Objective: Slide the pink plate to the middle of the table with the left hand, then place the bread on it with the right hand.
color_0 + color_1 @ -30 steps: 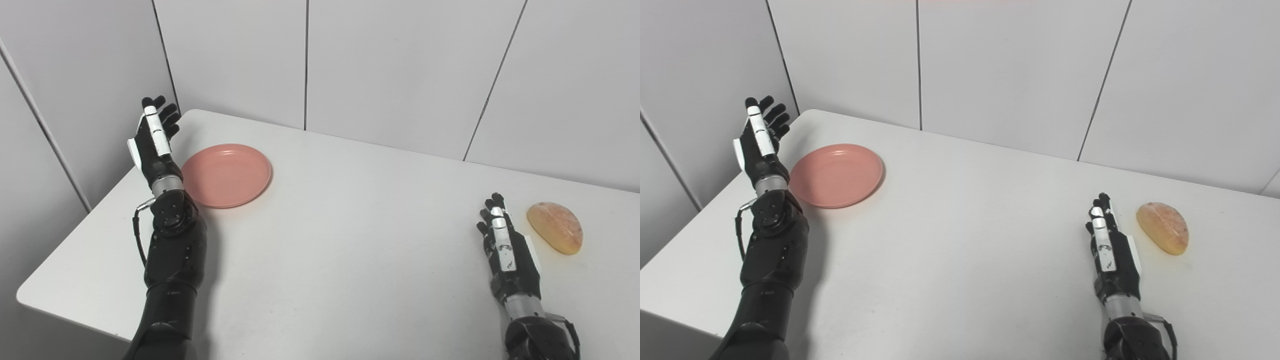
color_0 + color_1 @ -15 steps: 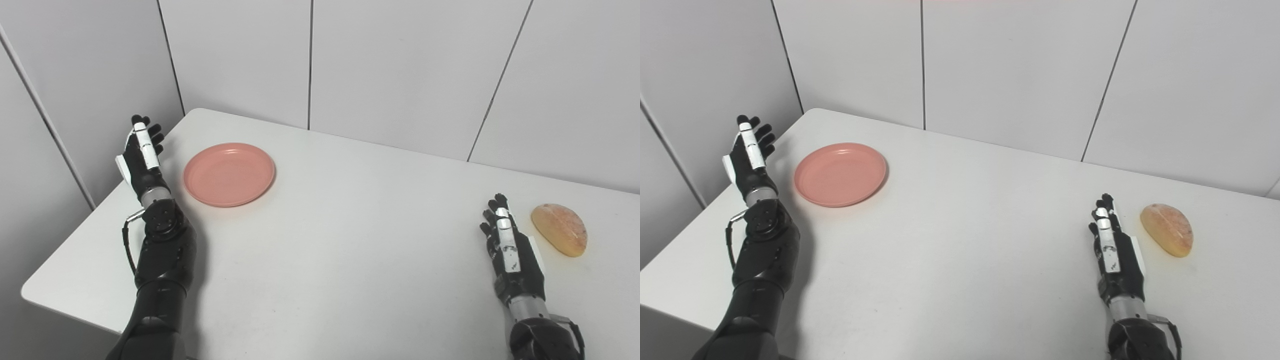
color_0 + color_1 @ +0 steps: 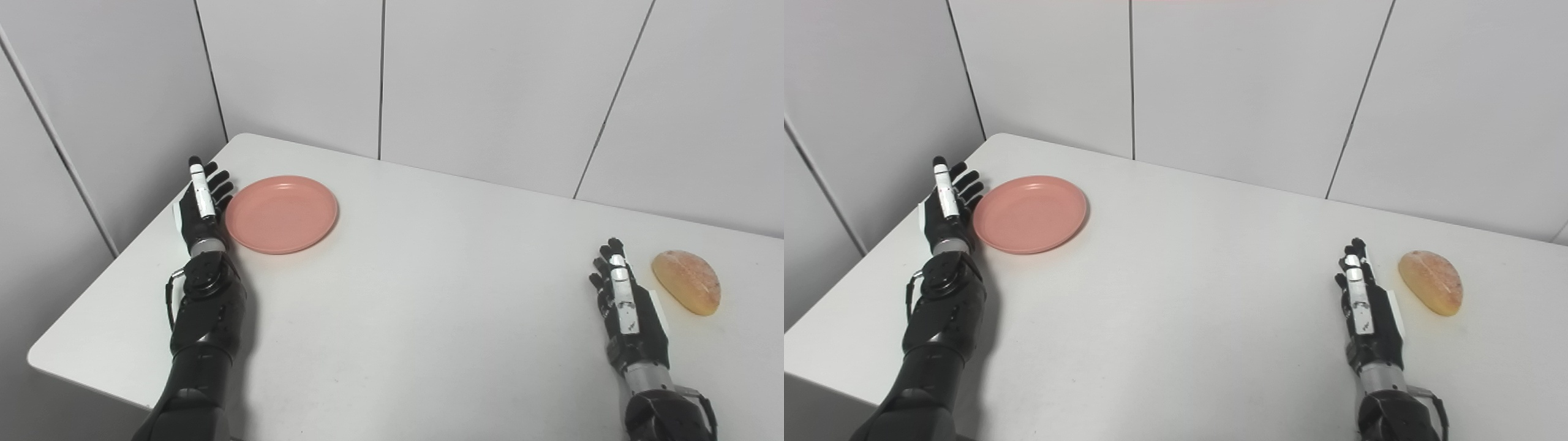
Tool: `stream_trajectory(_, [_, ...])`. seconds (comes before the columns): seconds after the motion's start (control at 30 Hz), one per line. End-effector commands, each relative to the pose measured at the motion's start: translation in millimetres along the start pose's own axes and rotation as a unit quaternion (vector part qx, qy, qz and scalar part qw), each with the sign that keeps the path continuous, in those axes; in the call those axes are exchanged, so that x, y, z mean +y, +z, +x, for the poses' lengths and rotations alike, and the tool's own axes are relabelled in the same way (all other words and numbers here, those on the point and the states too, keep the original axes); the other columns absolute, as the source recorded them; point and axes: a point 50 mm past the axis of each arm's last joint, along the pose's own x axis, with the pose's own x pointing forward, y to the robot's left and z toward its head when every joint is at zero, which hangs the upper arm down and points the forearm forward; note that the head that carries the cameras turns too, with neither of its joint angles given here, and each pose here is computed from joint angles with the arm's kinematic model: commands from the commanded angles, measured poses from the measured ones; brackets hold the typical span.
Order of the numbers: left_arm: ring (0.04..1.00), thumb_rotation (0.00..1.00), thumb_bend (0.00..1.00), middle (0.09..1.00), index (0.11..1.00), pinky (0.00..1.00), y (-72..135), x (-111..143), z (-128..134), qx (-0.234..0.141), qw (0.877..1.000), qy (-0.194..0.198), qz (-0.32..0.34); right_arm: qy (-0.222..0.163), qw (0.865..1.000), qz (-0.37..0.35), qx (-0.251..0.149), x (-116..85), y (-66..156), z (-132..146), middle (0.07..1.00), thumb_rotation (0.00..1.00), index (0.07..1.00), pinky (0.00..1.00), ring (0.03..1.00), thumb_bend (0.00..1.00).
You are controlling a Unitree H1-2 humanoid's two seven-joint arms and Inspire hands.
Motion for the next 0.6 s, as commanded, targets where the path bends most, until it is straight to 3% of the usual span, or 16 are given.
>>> stream_trajectory(0.0, [0.758, 1.00, 0.62, 0.748, 0.747, 0.77, 13, -19, 7, -0.006, 1.000, -0.025, -0.018, -0.005, 1.000, -0.007, -0.013, -5, 11, 8, 1.000, 0.92, 1.000, 1.00, 1.000, 0.71])
stream_trajectory(0.57, [0.751, 1.00, 0.61, 0.736, 0.734, 0.76, -13, -66, -16, 0.033, 0.995, -0.096, -0.009, -0.009, 1.000, -0.003, -0.013, -5, 13, 9, 1.000, 0.91, 1.000, 1.00, 1.000, 0.70])
